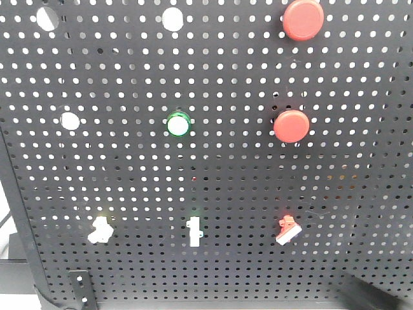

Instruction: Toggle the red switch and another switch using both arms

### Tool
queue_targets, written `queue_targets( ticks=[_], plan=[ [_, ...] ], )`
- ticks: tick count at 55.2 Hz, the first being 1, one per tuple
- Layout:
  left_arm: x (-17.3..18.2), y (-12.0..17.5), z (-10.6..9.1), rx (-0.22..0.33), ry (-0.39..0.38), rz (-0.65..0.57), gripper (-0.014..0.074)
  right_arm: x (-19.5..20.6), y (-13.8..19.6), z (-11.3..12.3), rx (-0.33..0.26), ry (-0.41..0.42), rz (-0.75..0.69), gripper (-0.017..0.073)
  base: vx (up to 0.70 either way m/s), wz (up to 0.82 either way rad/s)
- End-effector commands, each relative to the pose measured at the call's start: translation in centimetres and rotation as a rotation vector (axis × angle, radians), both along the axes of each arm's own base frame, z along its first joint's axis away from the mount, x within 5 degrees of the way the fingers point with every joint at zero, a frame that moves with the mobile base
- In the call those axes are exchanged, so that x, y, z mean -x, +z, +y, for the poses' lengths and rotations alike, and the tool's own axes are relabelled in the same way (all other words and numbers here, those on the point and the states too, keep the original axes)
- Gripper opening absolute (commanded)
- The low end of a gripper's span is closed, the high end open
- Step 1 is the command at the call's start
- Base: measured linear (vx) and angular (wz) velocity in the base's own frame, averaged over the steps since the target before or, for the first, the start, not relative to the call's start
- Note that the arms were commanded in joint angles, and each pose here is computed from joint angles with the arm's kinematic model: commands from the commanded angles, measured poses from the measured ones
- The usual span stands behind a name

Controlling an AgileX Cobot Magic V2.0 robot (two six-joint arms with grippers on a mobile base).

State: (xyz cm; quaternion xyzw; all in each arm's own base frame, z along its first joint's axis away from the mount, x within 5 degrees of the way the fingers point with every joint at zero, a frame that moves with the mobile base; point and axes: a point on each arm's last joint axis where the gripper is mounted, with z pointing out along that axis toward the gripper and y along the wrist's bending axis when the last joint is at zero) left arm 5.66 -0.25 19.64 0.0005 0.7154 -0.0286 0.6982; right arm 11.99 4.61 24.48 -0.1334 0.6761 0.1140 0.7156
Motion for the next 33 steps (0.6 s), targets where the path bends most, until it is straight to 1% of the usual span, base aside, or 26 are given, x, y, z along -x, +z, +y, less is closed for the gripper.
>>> queue_targets(
  ticks=[1,4,8,13,16,17,19,22,24,28,30,33],
  plan=[
    [-0.1,0.0,0.0,0.009,0.005,-0.054,0.0003,2.1,0.6,-2.1,-0.033,-0.113,-0.175,-0.0006,0.00,0.00],
    [-0.1,0.0,0.0,0.009,0.005,-0.054,0.0003,3.1,-0.1,-3.2,-0.004,-0.196,-0.186,-0.0006,0.00,0.00],
    [-0.1,0.0,0.0,0.009,0.005,-0.054,0.0003,4.3,-0.9,-4.0,0.033,-0.278,-0.184,-0.0006,0.00,0.00],
    [-0.1,0.0,0.0,0.009,0.005,-0.054,0.0003,5.3,-1.9,-4.7,0.069,-0.369,-0.145,-0.0006,0.00,0.00],
    [-0.1,0.0,0.0,0.009,0.005,-0.054,0.0003,5.7,-2.6,-4.9,0.086,-0.406,-0.123,-0.0006,0.00,0.00],
    [-0.1,0.0,0.0,0.009,0.005,-0.054,0.0003,5.9,-3.0,-5.0,0.080,-0.419,-0.113,-0.0006,0.00,0.00],
    [-0.1,0.0,0.0,0.009,0.005,-0.054,0.0003,6.2,-3.6,-5.0,0.069,-0.435,-0.109,-0.0006,0.00,0.00],
    [-0.1,0.0,0.0,0.009,0.005,-0.054,0.0003,6.5,-4.2,-5.1,0.053,-0.443,-0.044,-0.0006,0.00,0.00],
    [-0.1,0.0,0.0,0.009,0.005,-0.054,0.0003,6.4,-4.5,-5.1,0.051,-0.435,-0.010,-0.0006,0.00,0.00],
    [-0.1,0.1,0.0,0.009,0.005,-0.058,0.0003,6.4,-5.0,-5.0,0.029,-0.414,0.053,-0.0006,0.00,0.00],
    [-0.1,0.1,0.0,0.009,0.005,-0.058,0.0003,6.4,-5.1,-4.9,0.026,-0.403,0.068,-0.0006,0.00,0.01],
    [-0.1,0.1,0.0,0.009,0.005,-0.061,0.0003,6.4,-5.2,-4.9,0.042,-0.386,0.077,-0.0006,0.00,0.00]
  ],
)
